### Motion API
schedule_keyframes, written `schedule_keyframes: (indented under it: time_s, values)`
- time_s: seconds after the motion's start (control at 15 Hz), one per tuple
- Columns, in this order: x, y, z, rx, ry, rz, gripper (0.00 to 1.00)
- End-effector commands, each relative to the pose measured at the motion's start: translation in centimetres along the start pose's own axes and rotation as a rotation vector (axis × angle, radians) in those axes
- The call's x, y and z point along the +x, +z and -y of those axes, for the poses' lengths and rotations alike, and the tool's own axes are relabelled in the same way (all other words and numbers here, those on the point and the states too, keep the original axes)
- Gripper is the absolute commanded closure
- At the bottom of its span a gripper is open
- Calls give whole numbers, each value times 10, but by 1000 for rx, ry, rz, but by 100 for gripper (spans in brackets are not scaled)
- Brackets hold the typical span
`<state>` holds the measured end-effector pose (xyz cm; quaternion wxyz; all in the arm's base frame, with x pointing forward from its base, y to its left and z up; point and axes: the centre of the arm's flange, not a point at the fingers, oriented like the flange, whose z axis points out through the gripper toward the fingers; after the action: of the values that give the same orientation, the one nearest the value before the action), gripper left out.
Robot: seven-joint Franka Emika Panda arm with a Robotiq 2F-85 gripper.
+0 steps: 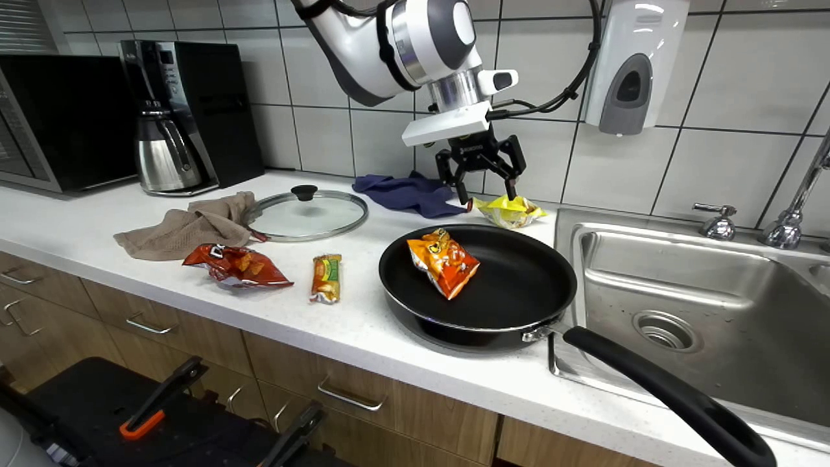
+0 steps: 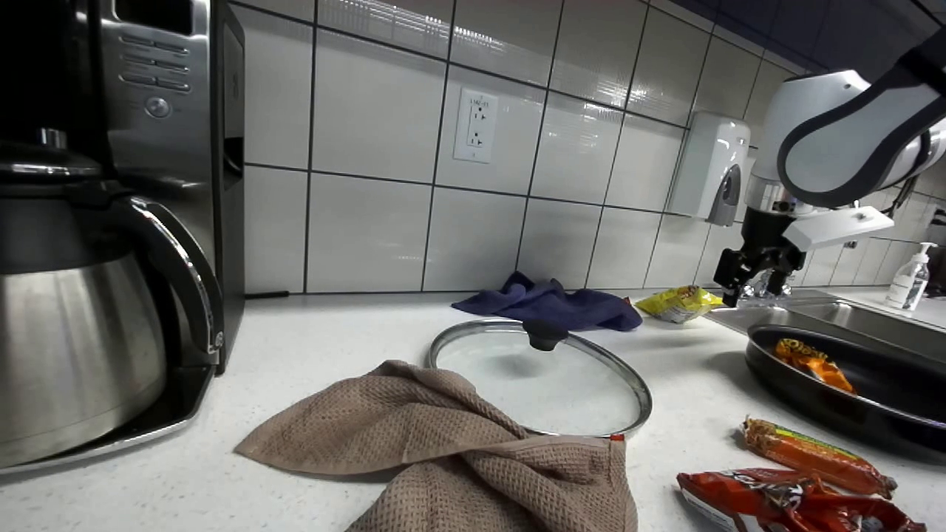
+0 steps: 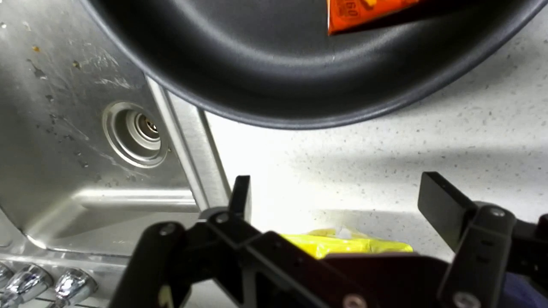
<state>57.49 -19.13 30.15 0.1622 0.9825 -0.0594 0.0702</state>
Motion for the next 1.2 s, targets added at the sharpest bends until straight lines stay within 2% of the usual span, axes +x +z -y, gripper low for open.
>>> schedule_keyframes:
  time_s: [0.0, 0.33, 0.73, 1.13]
  values:
    - [35, 15, -1, -22, -95, -39, 0]
    - [57, 28, 10, -66, -231, -55, 0]
    - [68, 38, 15, -74, -297, -77, 0]
    - [63, 48, 17, -90, -357, -62, 0]
